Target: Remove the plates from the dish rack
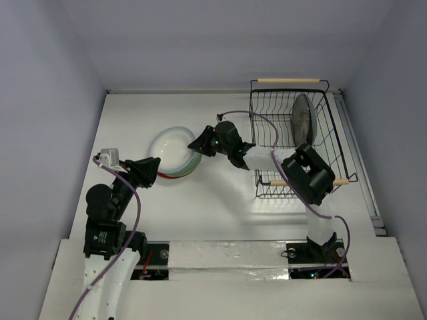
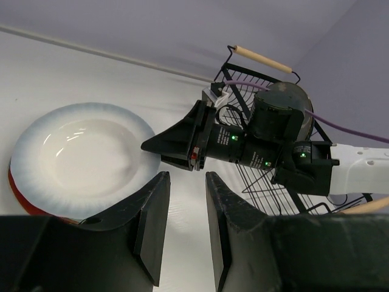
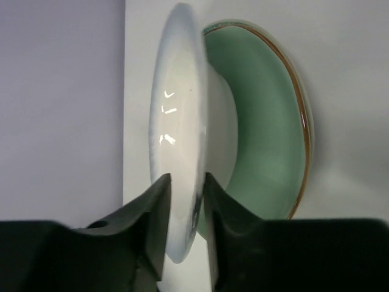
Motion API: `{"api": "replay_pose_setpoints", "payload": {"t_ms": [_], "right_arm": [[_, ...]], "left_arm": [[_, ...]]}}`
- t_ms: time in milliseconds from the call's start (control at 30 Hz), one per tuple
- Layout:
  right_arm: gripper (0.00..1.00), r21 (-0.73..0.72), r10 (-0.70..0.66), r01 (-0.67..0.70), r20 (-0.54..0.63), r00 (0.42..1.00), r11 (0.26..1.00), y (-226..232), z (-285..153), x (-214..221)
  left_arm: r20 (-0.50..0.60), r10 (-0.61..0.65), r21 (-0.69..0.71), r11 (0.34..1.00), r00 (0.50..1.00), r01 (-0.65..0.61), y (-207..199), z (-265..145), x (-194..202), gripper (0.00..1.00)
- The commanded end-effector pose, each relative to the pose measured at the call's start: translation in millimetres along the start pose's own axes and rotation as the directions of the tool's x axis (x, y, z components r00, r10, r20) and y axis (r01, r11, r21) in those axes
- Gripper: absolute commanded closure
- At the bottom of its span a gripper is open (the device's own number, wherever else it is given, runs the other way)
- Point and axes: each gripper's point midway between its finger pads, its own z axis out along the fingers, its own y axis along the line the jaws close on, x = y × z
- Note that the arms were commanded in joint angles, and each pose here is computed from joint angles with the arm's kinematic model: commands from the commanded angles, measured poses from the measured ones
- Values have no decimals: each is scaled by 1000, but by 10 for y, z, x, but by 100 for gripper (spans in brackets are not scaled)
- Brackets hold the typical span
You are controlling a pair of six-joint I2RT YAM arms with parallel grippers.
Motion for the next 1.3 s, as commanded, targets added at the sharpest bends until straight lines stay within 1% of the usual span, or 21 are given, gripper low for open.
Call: {"api": "replay_pose_setpoints", "payload": {"t_ms": [0,33,133,167,233,300,467,533,600,633,667,733,767,800,833,900,933,1000,1100,1167,1267], "right_arm": [[64,-129,-19,30,85,996,991,407,-77,-162],[55,-115,-39,48,79,996,992,389,-80,-109],[38,-56,-81,86,92,992,995,287,-108,-133],[36,-29,-93,97,112,989,995,258,-114,-130],[25,3,-112,112,130,985,994,213,-168,-164],[18,27,-136,133,133,982,991,152,-204,-163],[16,83,-224,212,187,957,974,269,-403,-286],[21,110,-252,234,195,948,966,282,-512,-334],[37,117,-299,279,228,927,953,437,-701,-422],[57,156,-319,289,226,920,945,397,-786,-448],[77,185,-356,315,278,892,931,497,-978,-606],[100,276,-404,326,304,863,904,402,-1236,-717],[100,350,-444,325,351,824,879,355,-1412,-873],[100,351,-450,316,420,788,881,511,-1723,-1065],[100,377,-468,316,440,766,871,513,-1887,-1122],[100,467,-522,293,499,691,834,495,-2355,-1423],[100,539,-561,284,464,686,793,358,-2507,-1455],[100,651,-618,232,460,638,723,217,-2863,-1715],[100,753,-657,183,395,642,632,-92,-3223,-1834],[97,777,-647,138,394,653,614,-322,-3438,-1974],[77,785,-634,101,409,657,612,-568,-3603,-2117]], "left_arm": [[50,15,21,1000,999,-16,-66,7,-146,73],[48,15,20,1000,999,-16,-64,9,-143,73],[51,15,22,1000,999,-16,-69,4,-148,73],[50,15,21,1000,999,-16,-67,4,-145,73],[53,16,21,1000,998,-17,-69,1,-152,73],[52,16,22,1000,999,-17,-69,0,-147,73],[58,17,22,1000,998,-18,-74,-9,-160,73],[60,17,23,1000,998,-19,-76,-16,-161,73],[64,18,26,999,998,-20,-83,-24,-168,73],[67,19,26,999,998,-21,-87,-28,-178,73],[70,20,27,999,997,-22,-92,-33,-183,73],[76,21,31,999,997,-24,-101,-48,-191,77],[77,22,33,999,997,-24,-106,-51,-192,80],[77,22,33,999,997,-24,-106,-54,-191,84],[79,21,35,999,997,-24,-111,-57,-197,90],[84,21,27,999,996,-23,-100,-60,-207,97],[86,22,24,999,996,-24,-95,-63,-209,100],[97,23,10,1000,995,-24,-78,-78,-234,100],[102,21,11,1000,995,-22,-92,-98,-243,100],[105,20,13,1000,994,-21,-95,-102,-245,100],[103,22,18,1000,994,-24,-106,-103,-243,98]]}}
